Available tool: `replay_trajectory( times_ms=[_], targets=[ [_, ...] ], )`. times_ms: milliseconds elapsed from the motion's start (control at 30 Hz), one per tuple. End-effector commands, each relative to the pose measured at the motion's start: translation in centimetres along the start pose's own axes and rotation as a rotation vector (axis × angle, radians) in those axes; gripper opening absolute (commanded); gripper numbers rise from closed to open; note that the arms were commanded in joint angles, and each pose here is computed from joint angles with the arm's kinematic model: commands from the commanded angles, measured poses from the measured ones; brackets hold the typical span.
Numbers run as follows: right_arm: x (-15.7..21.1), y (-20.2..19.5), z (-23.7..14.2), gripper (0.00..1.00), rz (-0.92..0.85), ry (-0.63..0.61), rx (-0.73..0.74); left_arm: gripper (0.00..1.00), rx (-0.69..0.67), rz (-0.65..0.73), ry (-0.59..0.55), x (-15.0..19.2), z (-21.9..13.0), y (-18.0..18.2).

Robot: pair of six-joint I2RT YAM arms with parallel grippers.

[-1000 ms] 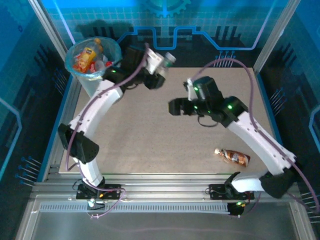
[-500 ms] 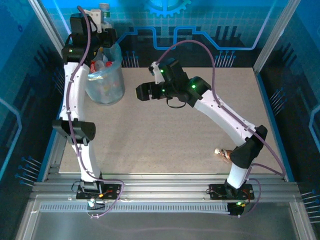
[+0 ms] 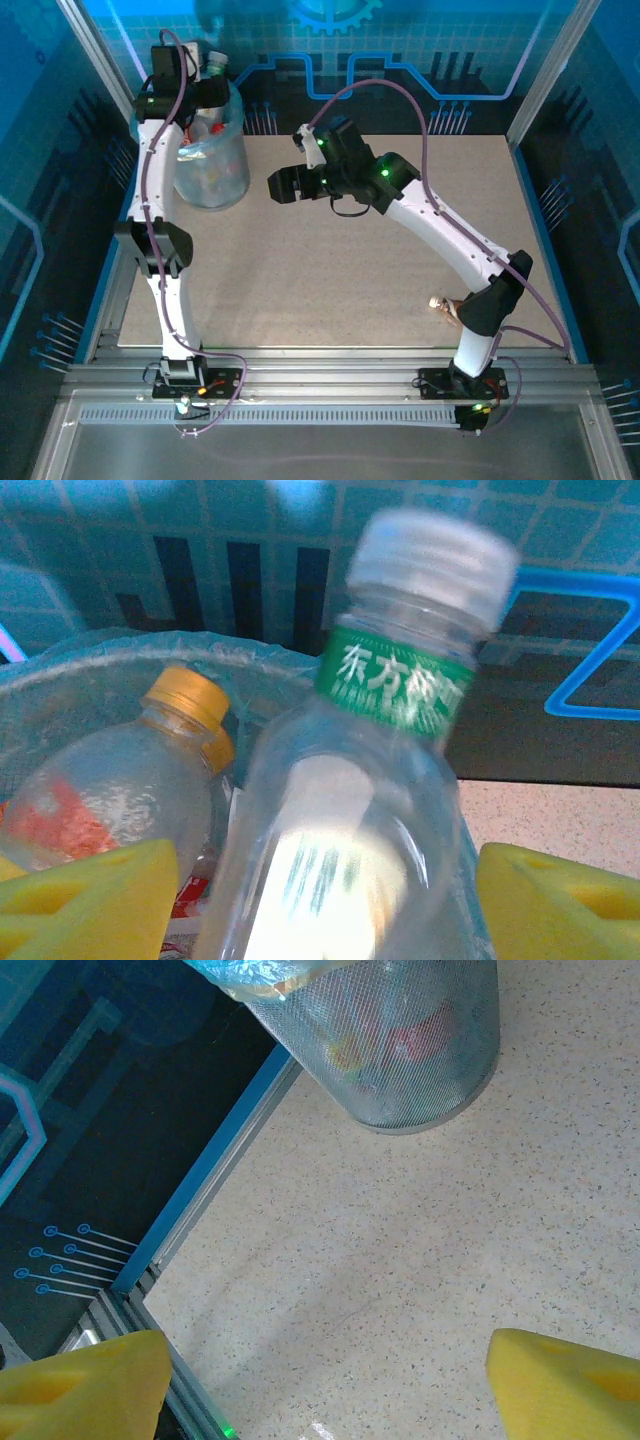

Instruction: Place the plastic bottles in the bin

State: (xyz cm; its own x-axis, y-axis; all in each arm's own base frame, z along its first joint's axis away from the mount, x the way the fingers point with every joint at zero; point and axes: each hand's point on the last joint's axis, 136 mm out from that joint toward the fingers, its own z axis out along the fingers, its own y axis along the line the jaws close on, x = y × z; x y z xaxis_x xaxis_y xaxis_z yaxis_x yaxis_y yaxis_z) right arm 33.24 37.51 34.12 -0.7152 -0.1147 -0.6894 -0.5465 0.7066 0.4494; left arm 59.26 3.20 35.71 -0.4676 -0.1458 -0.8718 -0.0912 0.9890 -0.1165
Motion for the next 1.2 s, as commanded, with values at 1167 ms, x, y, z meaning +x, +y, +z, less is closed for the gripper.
replay_trajectory(
  times_ms=[1167],
  targets=[
    [-0.5,-6.9,-11.8,0.85,0.056,-0.1,0.264,0.7,0.268,0.127,-0.294,-6.7,-18.0,-12.1]
  ],
)
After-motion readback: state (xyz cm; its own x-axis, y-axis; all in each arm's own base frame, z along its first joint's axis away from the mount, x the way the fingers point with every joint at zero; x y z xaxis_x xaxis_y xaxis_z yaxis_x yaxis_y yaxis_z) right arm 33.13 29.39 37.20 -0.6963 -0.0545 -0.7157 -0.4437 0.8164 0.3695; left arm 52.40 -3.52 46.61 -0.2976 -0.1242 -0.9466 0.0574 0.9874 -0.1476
